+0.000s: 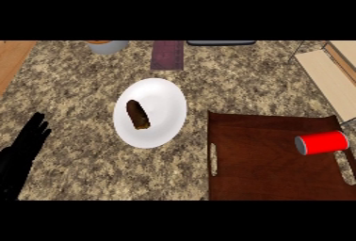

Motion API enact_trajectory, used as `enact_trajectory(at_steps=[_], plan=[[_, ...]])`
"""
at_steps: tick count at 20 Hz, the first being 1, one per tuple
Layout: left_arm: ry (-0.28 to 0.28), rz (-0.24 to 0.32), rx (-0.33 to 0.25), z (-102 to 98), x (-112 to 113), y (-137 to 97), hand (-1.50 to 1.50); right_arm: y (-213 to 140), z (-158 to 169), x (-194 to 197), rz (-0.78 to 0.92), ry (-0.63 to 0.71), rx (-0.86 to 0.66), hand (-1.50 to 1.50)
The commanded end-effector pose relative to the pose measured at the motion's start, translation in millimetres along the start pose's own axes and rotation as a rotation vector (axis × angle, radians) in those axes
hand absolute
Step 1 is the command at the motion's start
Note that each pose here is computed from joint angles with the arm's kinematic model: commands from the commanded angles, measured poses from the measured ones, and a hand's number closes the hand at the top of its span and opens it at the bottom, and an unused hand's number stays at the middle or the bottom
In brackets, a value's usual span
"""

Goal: Pick the tomato from the tray and place it in the tiered shelf

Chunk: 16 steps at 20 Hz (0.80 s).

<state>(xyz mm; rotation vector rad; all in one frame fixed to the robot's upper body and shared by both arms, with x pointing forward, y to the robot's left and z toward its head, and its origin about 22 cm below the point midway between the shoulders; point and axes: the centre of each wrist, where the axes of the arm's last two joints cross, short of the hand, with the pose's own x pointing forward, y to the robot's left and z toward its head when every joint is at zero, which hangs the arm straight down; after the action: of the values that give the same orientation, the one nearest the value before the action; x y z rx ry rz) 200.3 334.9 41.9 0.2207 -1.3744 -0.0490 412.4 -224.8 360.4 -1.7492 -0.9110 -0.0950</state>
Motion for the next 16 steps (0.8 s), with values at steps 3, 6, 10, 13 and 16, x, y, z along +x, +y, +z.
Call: enact_trajectory(at_steps=[3, 6, 10, 13, 16], plan=[[0.043, -0.005, 0.021, -11.1, -22.3, 4.8, 0.00, 9.9, -36.3, -13.8, 0.114, 0.197, -0.009, 1.50], [0.039, -0.020, 0.043, -18.5, -15.7, 5.2, 0.00, 8.0, -43.8, -17.3, 0.155, 0.207, -0.029, 1.50], [0.035, -0.016, 0.027, -11.0, -33.0, -3.2, 0.00, 2.5, -65.6, -27.9, 0.173, 0.216, -0.012, 1.50], [0.034, -0.020, 0.030, -15.6, -23.0, 7.9, 0.00, 17.3, -77.4, -44.1, 0.126, 0.248, -0.032, 1.50], [0.046, -0.009, 0.023, -14.3, -27.6, 6.5, 0.00, 34.4, -77.2, -56.5, 0.128, 0.249, -0.025, 1.50]])
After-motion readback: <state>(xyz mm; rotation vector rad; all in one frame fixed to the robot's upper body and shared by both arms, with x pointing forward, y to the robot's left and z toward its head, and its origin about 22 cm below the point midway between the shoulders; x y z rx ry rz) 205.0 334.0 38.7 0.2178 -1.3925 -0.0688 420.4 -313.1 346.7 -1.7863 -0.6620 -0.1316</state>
